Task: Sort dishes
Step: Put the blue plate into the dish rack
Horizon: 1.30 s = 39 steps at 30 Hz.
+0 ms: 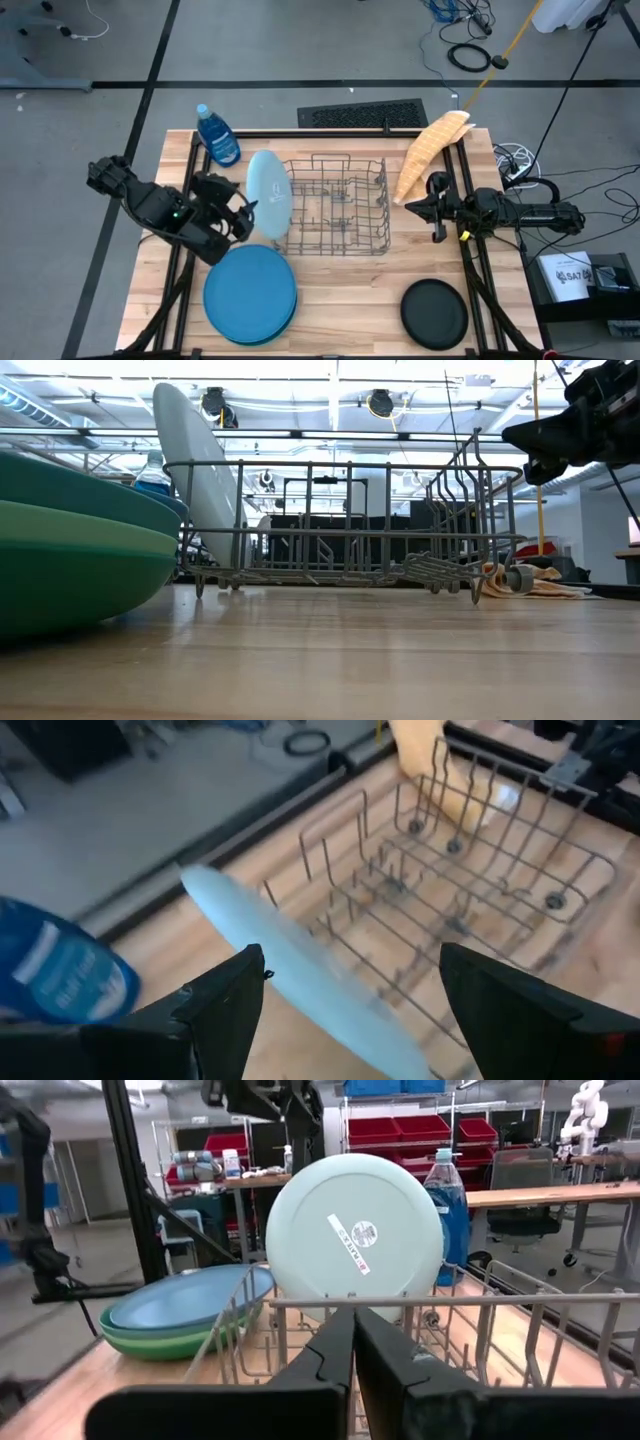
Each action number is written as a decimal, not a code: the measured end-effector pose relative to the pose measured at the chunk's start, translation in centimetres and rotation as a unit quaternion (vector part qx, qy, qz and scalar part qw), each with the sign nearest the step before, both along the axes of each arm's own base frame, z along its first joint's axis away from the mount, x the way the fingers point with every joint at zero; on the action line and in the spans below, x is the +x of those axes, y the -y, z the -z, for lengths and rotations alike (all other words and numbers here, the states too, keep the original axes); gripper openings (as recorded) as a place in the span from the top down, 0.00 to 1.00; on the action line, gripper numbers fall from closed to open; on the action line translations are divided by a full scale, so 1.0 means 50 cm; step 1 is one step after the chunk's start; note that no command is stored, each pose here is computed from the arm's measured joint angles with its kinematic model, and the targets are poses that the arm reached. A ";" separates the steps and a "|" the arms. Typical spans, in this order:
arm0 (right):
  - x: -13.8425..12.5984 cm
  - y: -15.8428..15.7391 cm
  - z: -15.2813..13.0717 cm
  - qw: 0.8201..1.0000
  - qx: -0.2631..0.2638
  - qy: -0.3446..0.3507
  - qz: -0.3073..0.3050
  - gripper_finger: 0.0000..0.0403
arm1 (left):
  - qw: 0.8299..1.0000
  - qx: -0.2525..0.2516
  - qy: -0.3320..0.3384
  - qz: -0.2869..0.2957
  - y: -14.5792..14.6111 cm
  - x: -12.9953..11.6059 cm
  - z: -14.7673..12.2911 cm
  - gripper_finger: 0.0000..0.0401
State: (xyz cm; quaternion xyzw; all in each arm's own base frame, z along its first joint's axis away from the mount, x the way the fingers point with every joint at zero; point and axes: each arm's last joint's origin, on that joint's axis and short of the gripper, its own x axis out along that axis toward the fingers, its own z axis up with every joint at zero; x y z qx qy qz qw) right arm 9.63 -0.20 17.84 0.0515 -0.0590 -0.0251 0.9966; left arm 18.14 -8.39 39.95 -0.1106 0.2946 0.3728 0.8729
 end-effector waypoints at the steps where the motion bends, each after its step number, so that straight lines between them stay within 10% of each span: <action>1: 0.000 0.000 0.000 1.000 0.014 0.001 -0.002 0.98 | 1.000 0.010 -0.004 0.003 -0.001 -0.001 0.003 0.26; 11: -0.001 0.000 -0.009 0.983 0.178 0.033 -0.025 0.98 | 0.981 0.077 -0.046 0.172 0.083 -0.003 0.053 0.27; 17: -0.001 0.000 -0.009 0.980 0.195 0.034 -0.027 0.98 | 0.949 -0.049 -0.039 0.309 0.158 0.009 0.087 0.31; 26: -0.002 0.005 -0.012 0.976 0.209 0.053 0.012 0.98 | 0.918 -0.144 -0.185 0.320 0.240 0.013 0.235 0.32; 39: -0.003 0.001 -0.019 0.974 0.215 0.064 -0.027 0.98 | 0.827 -0.234 -0.377 0.346 0.360 0.069 0.319 0.32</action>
